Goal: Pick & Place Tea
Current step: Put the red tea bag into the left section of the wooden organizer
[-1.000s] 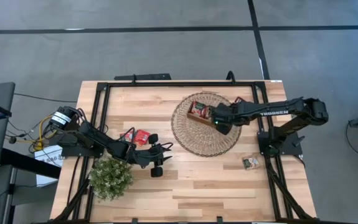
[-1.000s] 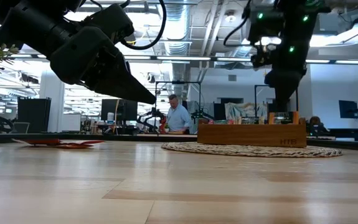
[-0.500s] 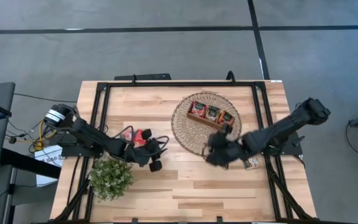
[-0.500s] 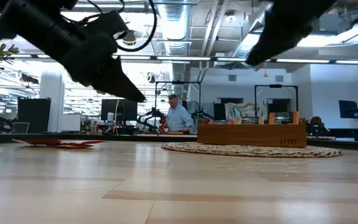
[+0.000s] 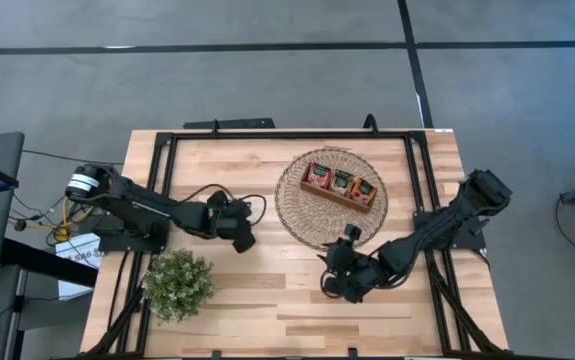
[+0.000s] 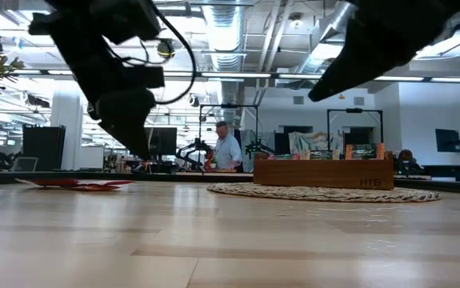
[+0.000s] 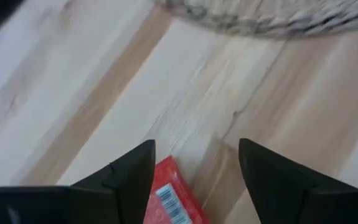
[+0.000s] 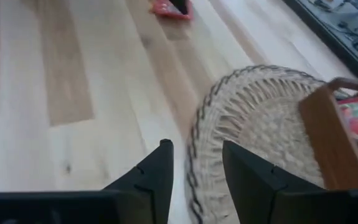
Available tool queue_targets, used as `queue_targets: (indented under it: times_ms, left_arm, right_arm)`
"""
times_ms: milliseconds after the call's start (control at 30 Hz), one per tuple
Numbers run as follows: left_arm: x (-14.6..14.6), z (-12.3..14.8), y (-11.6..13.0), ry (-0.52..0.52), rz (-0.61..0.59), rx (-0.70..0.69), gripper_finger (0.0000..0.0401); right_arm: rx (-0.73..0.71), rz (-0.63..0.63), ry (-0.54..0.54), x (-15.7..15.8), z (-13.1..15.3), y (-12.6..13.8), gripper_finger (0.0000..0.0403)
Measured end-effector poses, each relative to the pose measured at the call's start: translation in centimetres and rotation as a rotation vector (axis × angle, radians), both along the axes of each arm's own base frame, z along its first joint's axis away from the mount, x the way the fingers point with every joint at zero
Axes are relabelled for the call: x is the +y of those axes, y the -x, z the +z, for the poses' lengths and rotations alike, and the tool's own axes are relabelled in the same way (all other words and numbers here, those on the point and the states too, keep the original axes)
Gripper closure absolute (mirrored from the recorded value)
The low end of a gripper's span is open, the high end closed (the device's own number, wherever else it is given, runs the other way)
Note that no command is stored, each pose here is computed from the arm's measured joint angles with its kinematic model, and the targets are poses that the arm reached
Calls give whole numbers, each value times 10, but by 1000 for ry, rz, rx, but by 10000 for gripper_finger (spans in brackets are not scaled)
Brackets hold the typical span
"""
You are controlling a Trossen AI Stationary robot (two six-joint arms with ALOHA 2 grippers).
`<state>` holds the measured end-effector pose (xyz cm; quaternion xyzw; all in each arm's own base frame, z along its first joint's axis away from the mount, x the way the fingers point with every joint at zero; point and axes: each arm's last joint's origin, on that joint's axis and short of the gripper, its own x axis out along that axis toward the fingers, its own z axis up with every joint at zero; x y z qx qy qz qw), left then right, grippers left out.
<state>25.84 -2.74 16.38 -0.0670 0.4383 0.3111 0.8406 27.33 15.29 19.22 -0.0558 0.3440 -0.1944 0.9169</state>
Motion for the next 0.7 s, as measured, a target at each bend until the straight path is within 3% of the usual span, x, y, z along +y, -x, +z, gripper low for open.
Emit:
queue_targets:
  times_ms: [167,367,700]
  left_arm:
    - [-1,-17,-21,-13,12,141,173]
    - [-1,-32,-34,-116,63,301,174]
    - [-2,-43,-31,-122,111,411,190]
  right_arm:
    - [16,-16,-31,-7,-2,-5,279]
    - [17,-3,-45,-5,0,-4,280]
    - [29,8,-64,-5,-1,-4,281]
